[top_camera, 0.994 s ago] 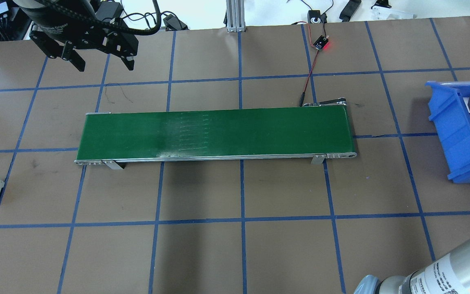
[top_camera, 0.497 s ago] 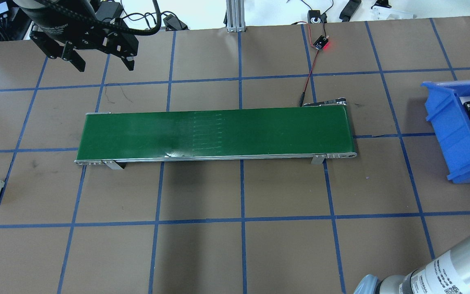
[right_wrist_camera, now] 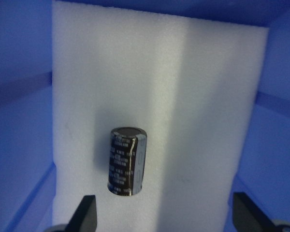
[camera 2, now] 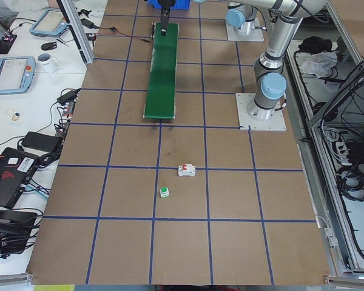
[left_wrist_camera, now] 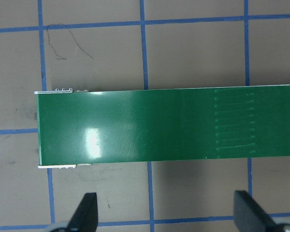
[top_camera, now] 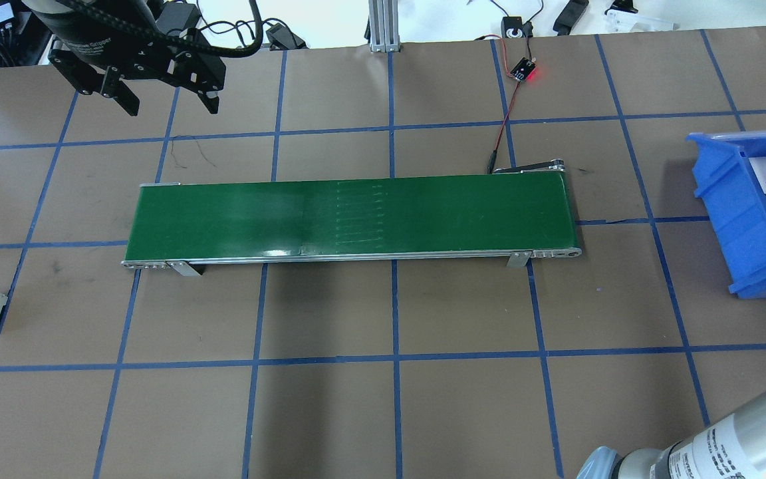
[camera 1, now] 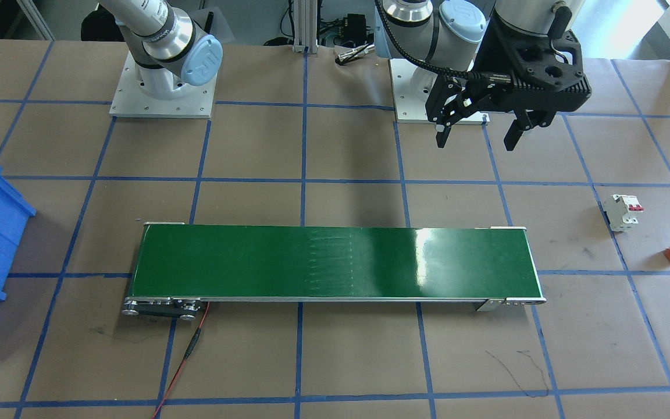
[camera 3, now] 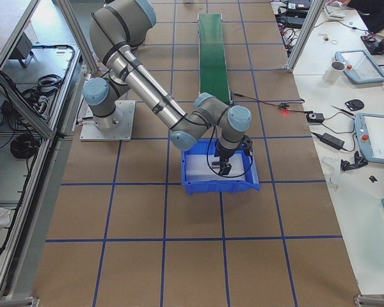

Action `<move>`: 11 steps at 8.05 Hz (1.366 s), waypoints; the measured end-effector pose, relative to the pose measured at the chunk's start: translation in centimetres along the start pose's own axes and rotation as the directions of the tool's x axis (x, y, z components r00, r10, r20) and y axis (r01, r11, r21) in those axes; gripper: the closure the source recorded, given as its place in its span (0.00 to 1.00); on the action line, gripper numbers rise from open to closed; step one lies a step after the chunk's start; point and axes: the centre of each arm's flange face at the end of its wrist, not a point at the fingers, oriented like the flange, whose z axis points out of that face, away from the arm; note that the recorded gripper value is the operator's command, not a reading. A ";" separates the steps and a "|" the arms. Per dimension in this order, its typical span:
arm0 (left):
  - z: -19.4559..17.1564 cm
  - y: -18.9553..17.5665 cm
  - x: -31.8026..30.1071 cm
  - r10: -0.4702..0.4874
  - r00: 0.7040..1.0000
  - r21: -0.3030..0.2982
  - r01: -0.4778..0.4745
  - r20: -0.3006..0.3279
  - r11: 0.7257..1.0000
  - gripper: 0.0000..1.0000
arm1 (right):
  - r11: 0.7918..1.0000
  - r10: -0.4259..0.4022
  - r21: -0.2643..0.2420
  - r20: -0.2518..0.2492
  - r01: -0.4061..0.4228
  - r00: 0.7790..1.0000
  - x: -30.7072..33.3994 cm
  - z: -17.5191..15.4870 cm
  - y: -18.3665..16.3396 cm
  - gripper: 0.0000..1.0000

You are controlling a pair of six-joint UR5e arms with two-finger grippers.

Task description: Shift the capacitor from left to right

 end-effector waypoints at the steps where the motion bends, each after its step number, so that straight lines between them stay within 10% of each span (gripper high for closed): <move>1: 0.0 0.0 0.0 0.000 1.000 0.001 0.000 0.000 1.000 0.00 | 1.000 -0.010 0.012 -0.040 0.011 0.999 0.0 -2.5 0.7 0.00; 5: 0.0 -0.1 0.0 0.001 1.000 0.001 -0.001 0.000 1.000 0.00 | 0.983 0.163 0.102 -0.075 -0.155 0.984 -8.1 -15.7 3.8 0.00; 11: 0.0 -0.1 0.0 0.000 1.000 0.001 0.000 0.000 1.000 0.00 | 0.943 0.313 0.114 0.017 -0.313 0.950 -28.7 -20.5 1.3 0.00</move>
